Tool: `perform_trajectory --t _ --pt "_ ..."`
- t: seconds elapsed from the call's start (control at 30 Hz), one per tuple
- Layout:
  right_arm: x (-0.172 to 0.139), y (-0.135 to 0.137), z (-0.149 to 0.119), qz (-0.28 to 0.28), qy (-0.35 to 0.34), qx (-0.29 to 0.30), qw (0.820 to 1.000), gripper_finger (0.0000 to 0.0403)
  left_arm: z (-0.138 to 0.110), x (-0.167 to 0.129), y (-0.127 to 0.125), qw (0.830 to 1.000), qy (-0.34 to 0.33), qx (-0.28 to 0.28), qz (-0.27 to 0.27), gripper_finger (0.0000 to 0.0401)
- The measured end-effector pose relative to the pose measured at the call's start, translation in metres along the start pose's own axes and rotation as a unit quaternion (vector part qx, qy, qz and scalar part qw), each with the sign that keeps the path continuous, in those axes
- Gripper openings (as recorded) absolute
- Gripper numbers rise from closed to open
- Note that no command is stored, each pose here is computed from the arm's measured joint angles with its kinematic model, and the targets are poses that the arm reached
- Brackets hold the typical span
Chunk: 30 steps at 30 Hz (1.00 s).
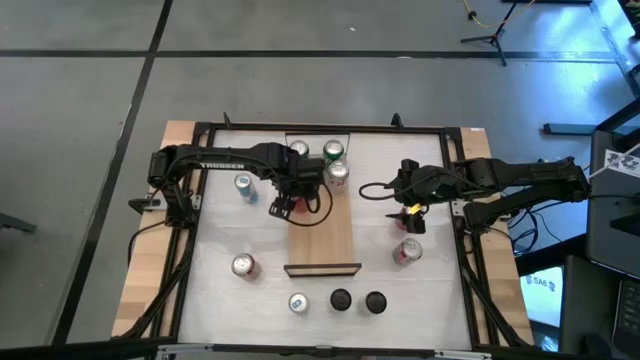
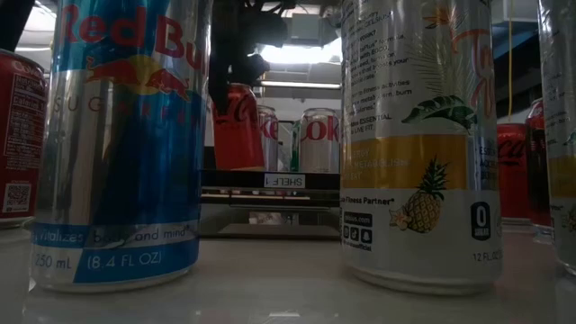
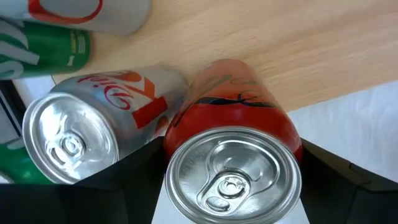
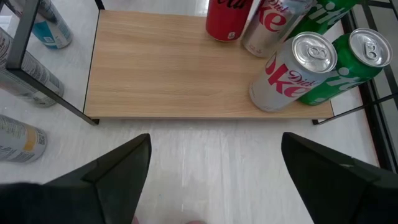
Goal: Place canned beverage on shelf
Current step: Put the left black soda can on the shelf
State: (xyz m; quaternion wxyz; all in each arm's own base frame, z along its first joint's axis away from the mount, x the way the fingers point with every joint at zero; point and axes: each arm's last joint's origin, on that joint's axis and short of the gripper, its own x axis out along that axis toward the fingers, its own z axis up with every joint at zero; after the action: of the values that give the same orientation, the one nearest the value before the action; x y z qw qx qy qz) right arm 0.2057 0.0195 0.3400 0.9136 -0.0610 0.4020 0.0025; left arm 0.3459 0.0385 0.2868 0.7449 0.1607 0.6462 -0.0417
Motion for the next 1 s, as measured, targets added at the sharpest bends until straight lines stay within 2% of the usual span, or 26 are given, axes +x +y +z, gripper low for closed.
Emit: perform_trajectory --t 0.33,0.5,0.7,1.0 --pt "0.0 0.0 0.0 0.0 0.0 0.0 1.0 0.0356 0.0054 -0.0014 -0.0087 0.993 -0.007 0.119 0.007 0.0283" --pt "0.0 0.0 0.0 0.0 0.0 0.0 1.0 0.0356 0.0094 -0.0018 -0.0093 0.992 -0.024 0.121 0.015 0.0283" --pt "0.0 0.0 0.0 0.0 0.0 0.0 1.0 0.0356 0.0089 -0.0012 -0.0092 0.989 -0.02 0.144 0.015 0.0283" --pt "0.0 0.0 0.0 0.0 0.0 0.0 1.0 0.0356 0.0076 -0.0005 -0.0088 0.989 -0.006 0.147 0.024 0.0283"
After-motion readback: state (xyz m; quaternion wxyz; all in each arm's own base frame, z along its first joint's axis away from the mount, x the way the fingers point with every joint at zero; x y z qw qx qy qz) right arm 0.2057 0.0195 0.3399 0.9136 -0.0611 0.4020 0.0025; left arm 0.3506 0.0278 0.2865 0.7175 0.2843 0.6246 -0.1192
